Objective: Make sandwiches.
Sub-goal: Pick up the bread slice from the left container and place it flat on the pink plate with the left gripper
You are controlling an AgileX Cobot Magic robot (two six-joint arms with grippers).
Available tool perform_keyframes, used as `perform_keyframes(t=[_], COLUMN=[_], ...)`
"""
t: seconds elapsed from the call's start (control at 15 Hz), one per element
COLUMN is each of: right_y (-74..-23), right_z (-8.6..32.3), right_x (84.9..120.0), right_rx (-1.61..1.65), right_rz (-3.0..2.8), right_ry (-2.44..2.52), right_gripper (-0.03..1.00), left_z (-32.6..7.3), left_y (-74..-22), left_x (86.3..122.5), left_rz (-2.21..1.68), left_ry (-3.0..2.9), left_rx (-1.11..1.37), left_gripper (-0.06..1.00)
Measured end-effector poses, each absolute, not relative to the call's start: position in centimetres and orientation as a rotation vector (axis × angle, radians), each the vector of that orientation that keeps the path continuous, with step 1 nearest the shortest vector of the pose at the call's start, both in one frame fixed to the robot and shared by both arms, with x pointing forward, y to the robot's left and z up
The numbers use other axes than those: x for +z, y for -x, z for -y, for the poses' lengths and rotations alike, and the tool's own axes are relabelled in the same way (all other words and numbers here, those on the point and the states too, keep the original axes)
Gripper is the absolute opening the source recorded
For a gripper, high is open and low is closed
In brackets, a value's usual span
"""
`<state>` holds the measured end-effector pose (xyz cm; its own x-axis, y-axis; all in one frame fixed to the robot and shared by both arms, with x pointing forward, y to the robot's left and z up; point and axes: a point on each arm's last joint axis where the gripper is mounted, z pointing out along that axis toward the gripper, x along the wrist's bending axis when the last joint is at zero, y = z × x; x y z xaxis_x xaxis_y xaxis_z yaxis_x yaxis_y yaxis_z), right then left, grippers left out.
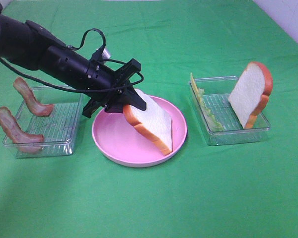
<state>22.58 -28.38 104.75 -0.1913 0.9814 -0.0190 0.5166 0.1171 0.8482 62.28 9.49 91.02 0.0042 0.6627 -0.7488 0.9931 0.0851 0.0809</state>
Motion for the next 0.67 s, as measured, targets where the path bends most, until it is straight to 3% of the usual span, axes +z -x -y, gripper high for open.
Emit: perform_keyframes(t=[0.2,0.27,0.33,0.47,0.53,0.67], right_y=[-22.58,-22.58,-22.58,-22.58,-22.58,-22.58], right_z=[28.38,28.38,28.38,28.38,28.38,28.38], right_x=[104.75,104.75,104.75,104.75,104.75,104.75], right_rx=[0.973,0.973,0.973,0.973,0.973,0.973], right_rz=[-1.786,-1.786,-1.786,-1.786,-1.786,-1.786], right_ry=[-1.456,-1.456,-1.456,-1.456,-1.456,-1.456], right_gripper=[0.73,0.73,0.73,0.73,0.73,0.73], left_z=[-9.51,-9.51,-9.51,-9.51,-9.65,-9.9], left_y=[-62.31,-62.31,-62.31,-62.31,-62.37,-62.78], left_x=[91.0,91.0,91.0,91.0,91.04,91.47], left_rz=[-1.729,-1.729,-1.729,-1.713,-1.665,-1.633], left_ry=[-1.642,-1.642,-1.642,-1.656,-1.74,-1.846], left_rx=[-0.654,-0.654,-0.654,-0.645,-0.601,-0.532], left_gripper=[0.21,0.37,0.37,0.63,0.69,0.7])
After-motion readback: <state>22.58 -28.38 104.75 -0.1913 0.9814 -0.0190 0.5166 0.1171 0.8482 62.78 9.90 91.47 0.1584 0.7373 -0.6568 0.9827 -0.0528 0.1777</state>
